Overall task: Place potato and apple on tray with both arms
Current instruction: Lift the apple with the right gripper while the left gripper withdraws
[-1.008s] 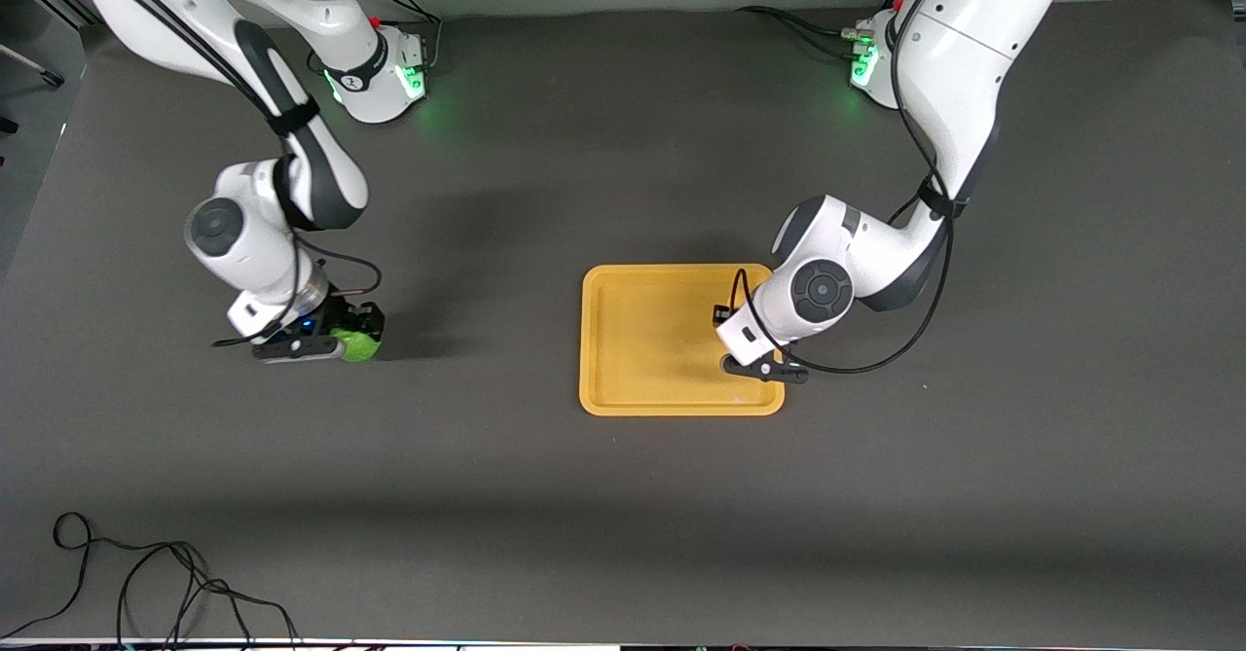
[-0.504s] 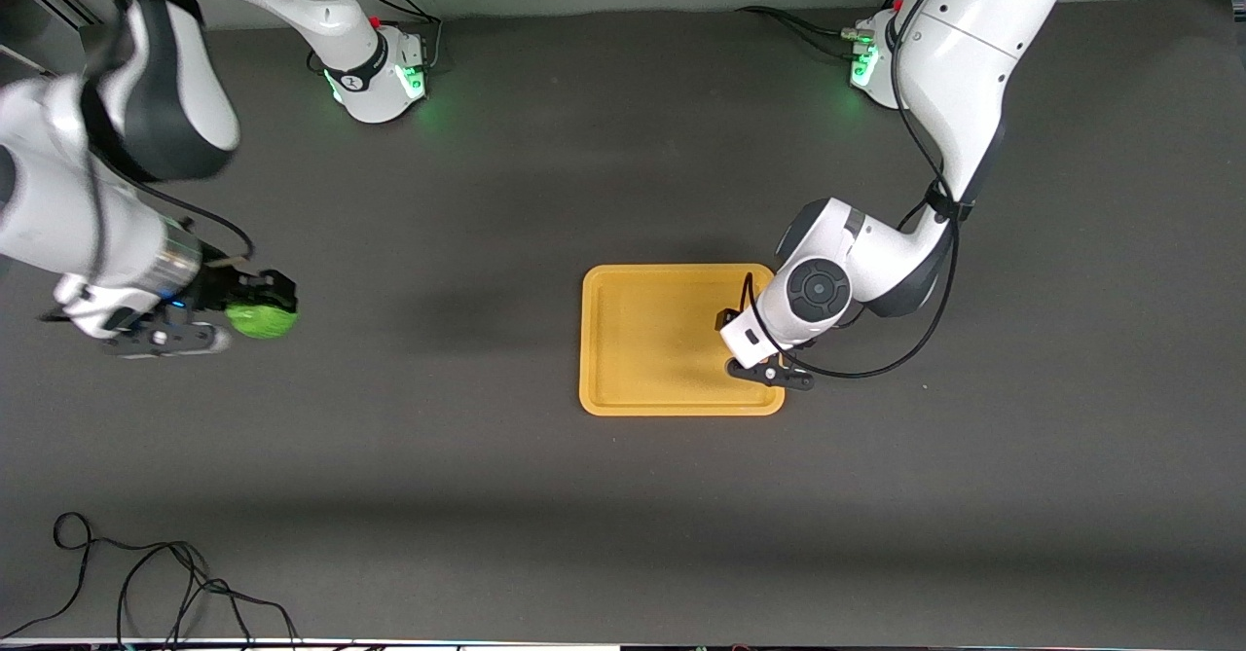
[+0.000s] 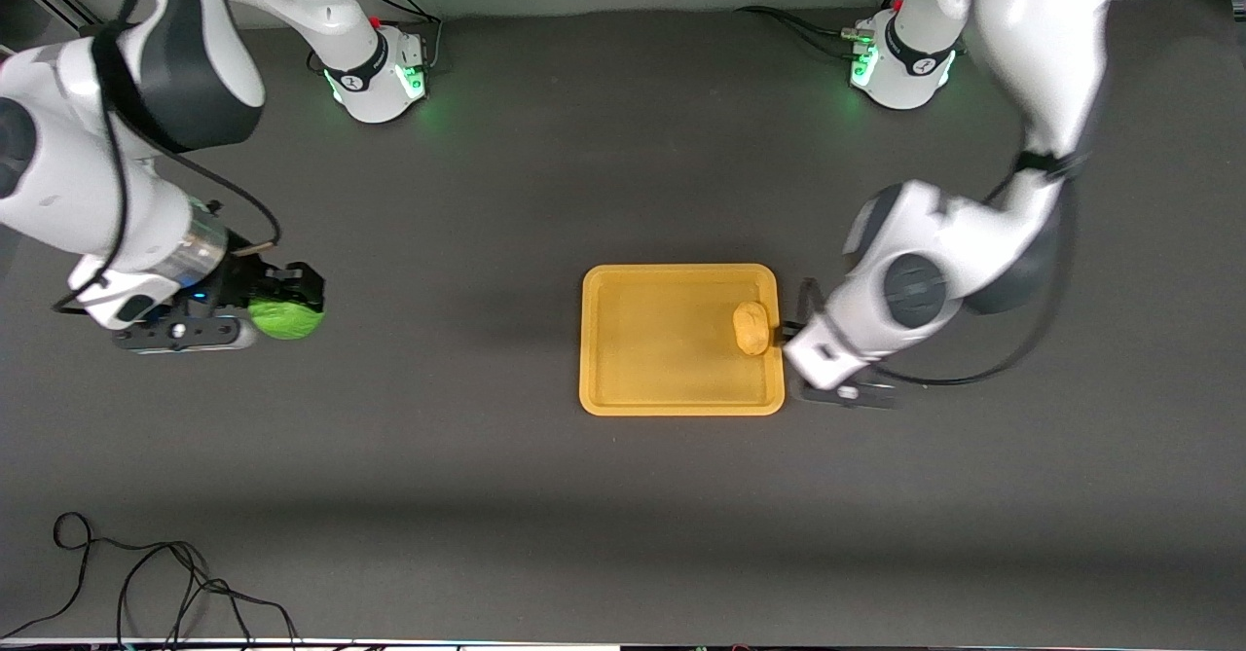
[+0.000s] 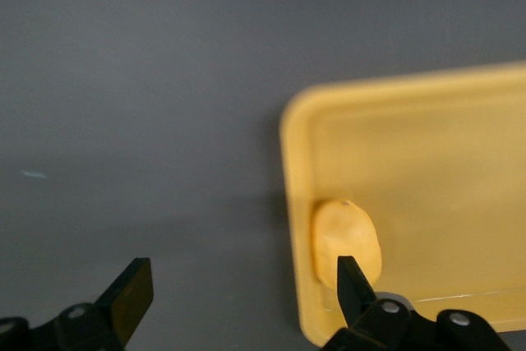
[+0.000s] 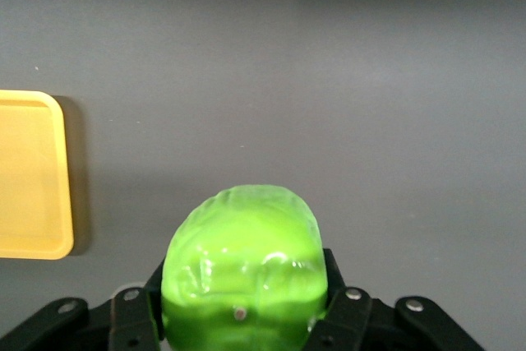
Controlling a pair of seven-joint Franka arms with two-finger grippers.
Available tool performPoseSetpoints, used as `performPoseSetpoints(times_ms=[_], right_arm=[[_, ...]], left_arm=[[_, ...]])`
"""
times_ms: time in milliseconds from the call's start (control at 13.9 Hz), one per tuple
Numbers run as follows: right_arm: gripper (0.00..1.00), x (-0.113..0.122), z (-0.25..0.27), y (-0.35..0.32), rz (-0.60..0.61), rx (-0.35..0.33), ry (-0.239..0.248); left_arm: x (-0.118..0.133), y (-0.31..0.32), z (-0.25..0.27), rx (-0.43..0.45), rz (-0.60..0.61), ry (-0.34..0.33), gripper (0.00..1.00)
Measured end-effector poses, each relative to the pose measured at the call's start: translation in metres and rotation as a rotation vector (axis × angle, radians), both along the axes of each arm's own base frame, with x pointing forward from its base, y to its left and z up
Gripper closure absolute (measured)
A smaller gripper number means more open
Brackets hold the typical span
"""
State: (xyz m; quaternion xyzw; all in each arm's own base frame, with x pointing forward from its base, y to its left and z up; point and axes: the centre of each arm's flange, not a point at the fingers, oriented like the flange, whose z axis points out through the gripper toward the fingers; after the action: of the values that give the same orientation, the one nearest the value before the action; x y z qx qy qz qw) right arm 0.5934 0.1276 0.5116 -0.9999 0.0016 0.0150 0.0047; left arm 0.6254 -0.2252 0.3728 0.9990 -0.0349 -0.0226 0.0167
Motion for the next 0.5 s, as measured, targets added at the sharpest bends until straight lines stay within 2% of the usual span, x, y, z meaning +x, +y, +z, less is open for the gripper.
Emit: performPoseSetpoints(times_ms=[72,216,360,504], right_arm=[[0.31,0.0,-0.001,0.017,-0.013,-0.001,-0.001],[0.31,0.0,-0.004,0.064,-0.054,-0.002,-0.007],[0.31,-0.004,-0.011,0.135,-0.095,-0.001,-0.014],[0.31,-0.02,-0.03,0.225,-0.144,-0.004,-0.018]], left_arm=[[0.005,0.022,0.037,-0.001,0.016,-0.037,0.0],[-0.003,0.064,0.099,0.022,0.0,-0.05,0.0],[-0.02,0.089,0.137,0.043,-0.002,-0.052,0.0],[-0.032,0.115,0.153,0.053,-0.017,-0.061,0.0]])
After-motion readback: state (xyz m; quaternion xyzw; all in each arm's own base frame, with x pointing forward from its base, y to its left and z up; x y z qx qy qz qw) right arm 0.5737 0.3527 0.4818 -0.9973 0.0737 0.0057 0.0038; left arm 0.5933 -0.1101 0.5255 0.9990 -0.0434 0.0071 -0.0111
